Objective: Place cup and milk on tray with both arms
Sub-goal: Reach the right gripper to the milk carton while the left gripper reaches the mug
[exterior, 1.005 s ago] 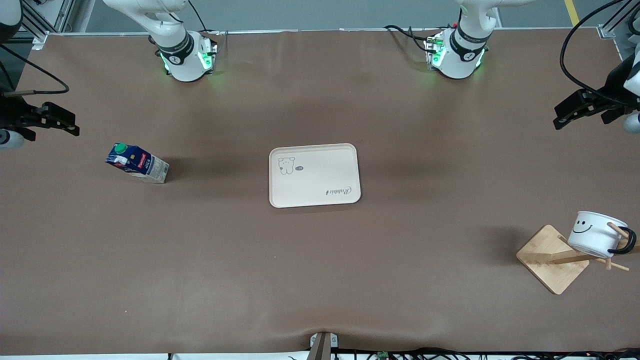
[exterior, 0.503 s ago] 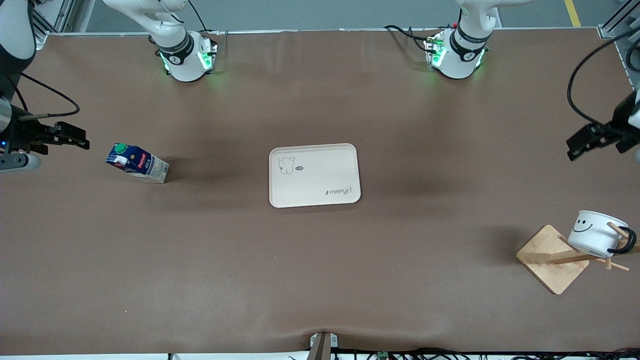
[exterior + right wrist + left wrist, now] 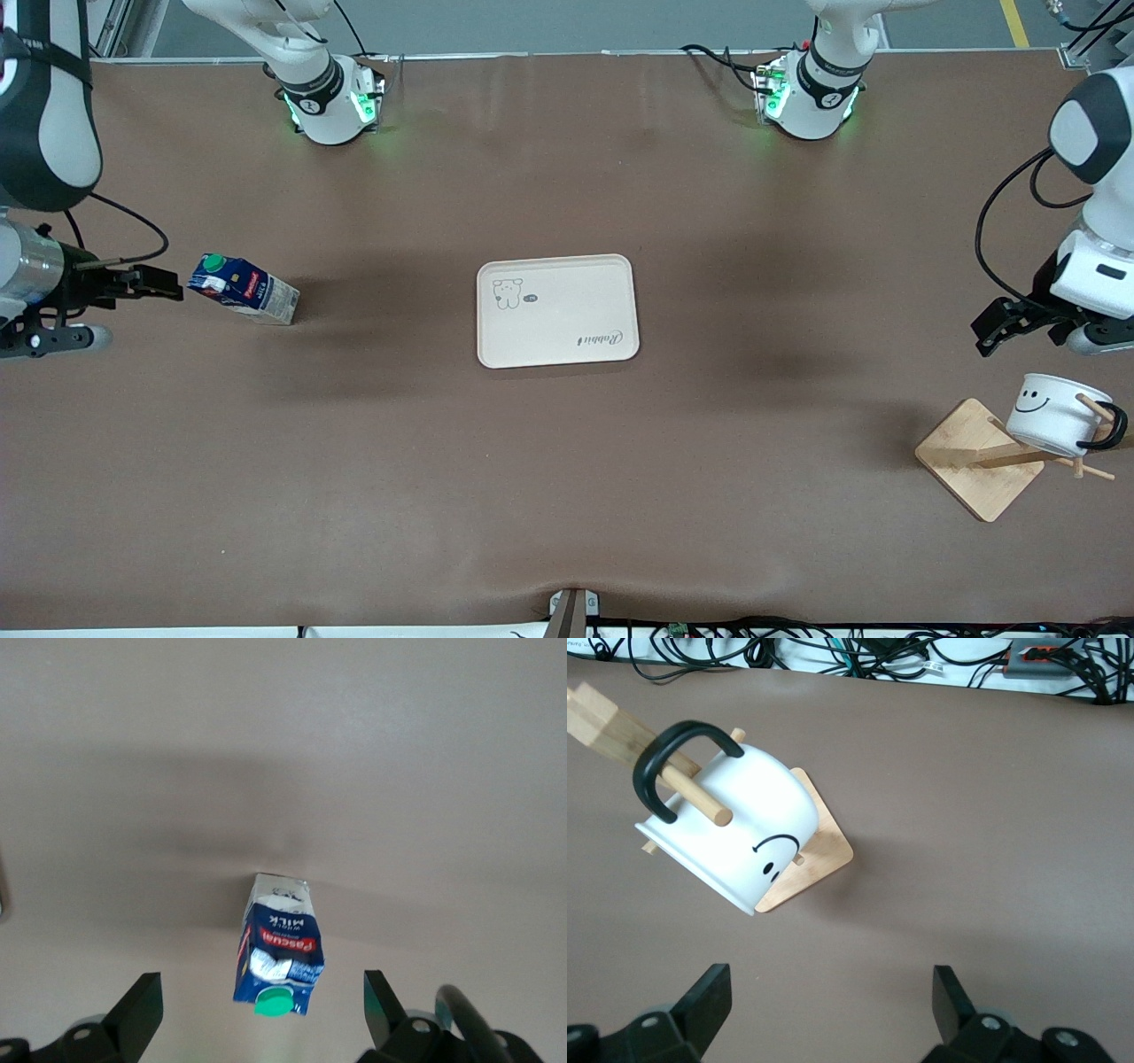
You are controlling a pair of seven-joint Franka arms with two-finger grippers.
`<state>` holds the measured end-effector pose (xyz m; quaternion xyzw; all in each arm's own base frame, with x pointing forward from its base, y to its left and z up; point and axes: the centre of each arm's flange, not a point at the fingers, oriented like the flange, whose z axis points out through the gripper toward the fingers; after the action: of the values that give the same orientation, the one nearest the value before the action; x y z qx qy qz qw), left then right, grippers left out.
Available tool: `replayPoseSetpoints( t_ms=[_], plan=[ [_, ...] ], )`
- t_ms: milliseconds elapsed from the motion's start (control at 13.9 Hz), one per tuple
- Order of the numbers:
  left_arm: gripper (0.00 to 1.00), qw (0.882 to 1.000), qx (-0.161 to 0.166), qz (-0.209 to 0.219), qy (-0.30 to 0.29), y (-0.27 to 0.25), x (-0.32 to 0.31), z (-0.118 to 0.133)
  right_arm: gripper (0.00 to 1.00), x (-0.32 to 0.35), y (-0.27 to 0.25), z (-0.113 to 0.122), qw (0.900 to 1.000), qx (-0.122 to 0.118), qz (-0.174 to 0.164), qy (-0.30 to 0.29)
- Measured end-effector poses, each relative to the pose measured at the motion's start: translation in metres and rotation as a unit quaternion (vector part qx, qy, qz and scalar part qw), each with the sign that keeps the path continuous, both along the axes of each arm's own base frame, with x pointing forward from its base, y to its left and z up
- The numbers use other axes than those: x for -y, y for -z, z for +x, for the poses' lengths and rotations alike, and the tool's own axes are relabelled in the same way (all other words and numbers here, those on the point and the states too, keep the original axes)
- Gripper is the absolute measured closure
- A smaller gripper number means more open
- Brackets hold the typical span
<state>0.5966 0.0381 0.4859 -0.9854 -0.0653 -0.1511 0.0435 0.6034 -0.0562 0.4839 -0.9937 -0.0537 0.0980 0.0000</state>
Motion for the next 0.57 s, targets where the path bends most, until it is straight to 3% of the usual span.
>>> replayPoseSetpoints(
  t_ms=[287,574],
  plan=[
    [0.00,1.000,0.025,0.011,0.008,0.017,-0.040,0.003,0.00,0.034,0.040,0.004,1.000,-0.010,0.001,0.027],
    [0.00,0.999,0.051,0.010,0.007,0.045,-0.053,0.017,0.00,0.043,0.082,-0.012,0.998,-0.044,0.011,0.040]
  ],
)
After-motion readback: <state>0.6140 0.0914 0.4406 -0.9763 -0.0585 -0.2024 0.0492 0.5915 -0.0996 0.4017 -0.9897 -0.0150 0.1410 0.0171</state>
